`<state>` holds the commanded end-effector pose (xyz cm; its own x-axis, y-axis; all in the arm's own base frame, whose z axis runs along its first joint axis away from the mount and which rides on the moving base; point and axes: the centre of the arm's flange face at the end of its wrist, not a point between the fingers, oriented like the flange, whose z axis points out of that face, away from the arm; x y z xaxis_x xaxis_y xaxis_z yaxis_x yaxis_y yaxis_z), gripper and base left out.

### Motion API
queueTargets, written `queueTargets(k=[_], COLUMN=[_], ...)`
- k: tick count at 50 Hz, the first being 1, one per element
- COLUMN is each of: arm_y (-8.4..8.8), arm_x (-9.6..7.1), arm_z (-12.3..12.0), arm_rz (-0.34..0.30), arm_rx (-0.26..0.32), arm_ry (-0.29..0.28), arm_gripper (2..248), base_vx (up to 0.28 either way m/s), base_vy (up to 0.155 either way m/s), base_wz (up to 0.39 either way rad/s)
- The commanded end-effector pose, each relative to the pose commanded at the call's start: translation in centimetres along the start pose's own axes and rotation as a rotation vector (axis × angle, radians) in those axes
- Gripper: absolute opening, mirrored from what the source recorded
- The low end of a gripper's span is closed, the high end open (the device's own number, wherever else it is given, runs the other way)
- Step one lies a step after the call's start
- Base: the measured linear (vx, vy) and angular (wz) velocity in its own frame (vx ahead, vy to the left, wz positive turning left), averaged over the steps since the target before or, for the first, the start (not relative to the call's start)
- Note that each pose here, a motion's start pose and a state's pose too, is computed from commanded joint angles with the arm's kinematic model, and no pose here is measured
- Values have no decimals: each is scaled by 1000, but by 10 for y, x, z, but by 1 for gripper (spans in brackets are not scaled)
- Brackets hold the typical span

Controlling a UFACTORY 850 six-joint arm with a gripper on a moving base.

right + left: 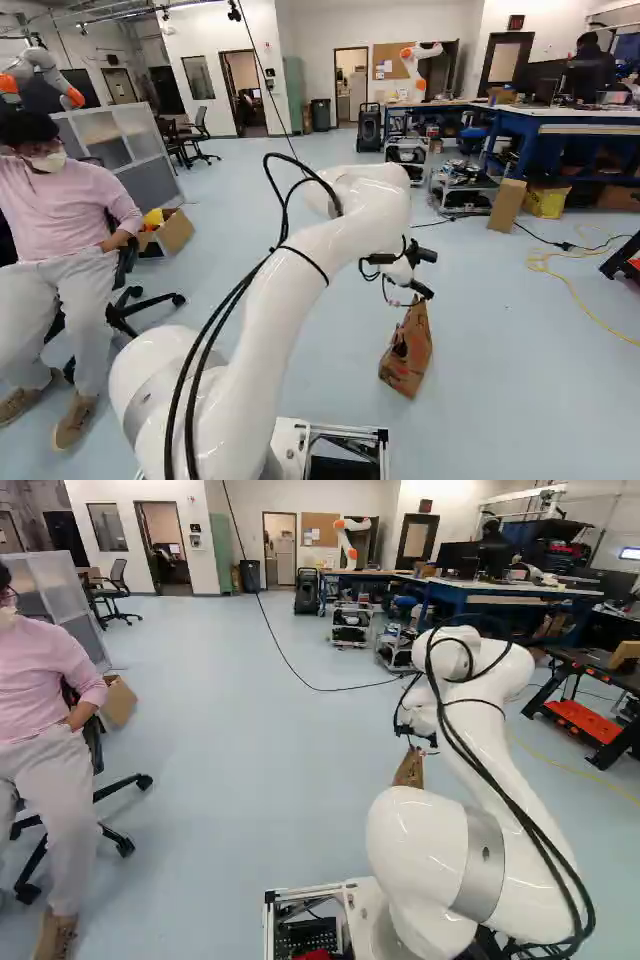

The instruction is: Pick up the grocery bag from the ground

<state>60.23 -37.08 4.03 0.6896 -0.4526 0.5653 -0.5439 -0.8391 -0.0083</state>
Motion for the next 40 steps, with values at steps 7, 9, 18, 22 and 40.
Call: queueTargets(k=[7, 9, 18, 22, 40], arm_y=[6, 6, 8, 8, 8], arm_x=[-7, -11, -31, -41, -77], arm_z=[26, 31, 53, 63, 102], arm_rz=[7, 8, 9, 10, 10], arm_rx=[-4, -4, -5, -5, -5], arm_ry=[-56, -76, -170, -212, -293], arm_gripper=[247, 247, 247, 247, 247], base_vx=[0, 0, 0, 0, 0], base_vy=[0, 0, 0, 0, 0], base_wz=[0, 0, 0, 0, 0])
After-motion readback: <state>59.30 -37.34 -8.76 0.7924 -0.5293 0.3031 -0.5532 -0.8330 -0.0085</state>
